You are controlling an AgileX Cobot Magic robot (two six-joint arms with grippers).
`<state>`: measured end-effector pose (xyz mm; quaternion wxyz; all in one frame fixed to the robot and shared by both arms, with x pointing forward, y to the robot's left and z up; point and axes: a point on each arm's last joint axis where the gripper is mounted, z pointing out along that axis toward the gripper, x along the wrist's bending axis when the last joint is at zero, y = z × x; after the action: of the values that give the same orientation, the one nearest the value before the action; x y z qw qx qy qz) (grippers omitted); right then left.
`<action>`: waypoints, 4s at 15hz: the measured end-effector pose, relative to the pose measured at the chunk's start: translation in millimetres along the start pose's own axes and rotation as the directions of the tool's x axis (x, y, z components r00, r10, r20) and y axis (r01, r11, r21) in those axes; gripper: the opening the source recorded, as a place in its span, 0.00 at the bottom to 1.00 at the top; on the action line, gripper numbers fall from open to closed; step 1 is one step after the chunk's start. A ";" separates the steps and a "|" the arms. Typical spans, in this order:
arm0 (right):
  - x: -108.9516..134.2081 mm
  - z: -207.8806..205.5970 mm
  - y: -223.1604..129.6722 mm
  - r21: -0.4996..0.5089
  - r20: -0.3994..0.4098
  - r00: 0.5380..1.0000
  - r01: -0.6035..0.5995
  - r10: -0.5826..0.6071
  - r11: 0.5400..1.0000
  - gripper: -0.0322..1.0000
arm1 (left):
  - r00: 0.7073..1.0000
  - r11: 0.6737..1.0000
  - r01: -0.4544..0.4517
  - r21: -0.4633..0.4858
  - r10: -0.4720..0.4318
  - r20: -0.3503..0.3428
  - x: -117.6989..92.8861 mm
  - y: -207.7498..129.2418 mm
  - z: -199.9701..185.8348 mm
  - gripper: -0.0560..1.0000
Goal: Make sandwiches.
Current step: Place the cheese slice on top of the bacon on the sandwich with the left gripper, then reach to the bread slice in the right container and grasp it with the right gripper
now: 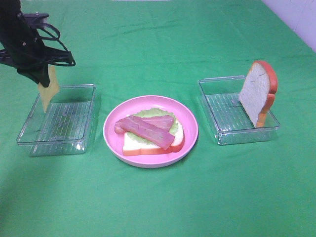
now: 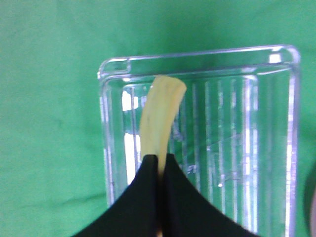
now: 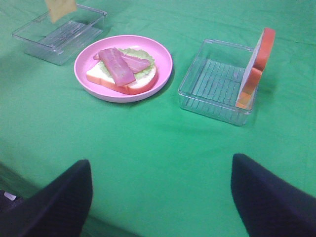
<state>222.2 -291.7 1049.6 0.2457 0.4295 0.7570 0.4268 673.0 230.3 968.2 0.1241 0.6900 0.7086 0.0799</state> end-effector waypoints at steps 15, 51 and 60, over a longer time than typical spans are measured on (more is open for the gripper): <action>0.0 0.0 0.0 0.000 0.000 1.000 0.000 0.000 1.000 0.75 | 0.727 0.984 -0.173 0.038 0.101 0.679 -158.2 -43.8 23.2 0.05; 0.0 0.0 0.0 0.000 0.000 1.000 0.000 0.000 1.000 0.75 | 0.911 0.918 -0.368 -0.149 0.388 0.140 -102.4 -34.1 -167.2 0.81; 0.0 0.0 0.1 -0.001 0.000 1.000 0.000 0.000 1.000 0.75 | 0.908 0.895 -0.356 -0.268 0.399 0.126 -31.6 -169.0 -260.6 0.81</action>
<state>222.3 -291.7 1049.7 0.2460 0.4294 0.7568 0.4271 437.0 208.0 1171.4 0.2511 0.7991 0.5317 0.1253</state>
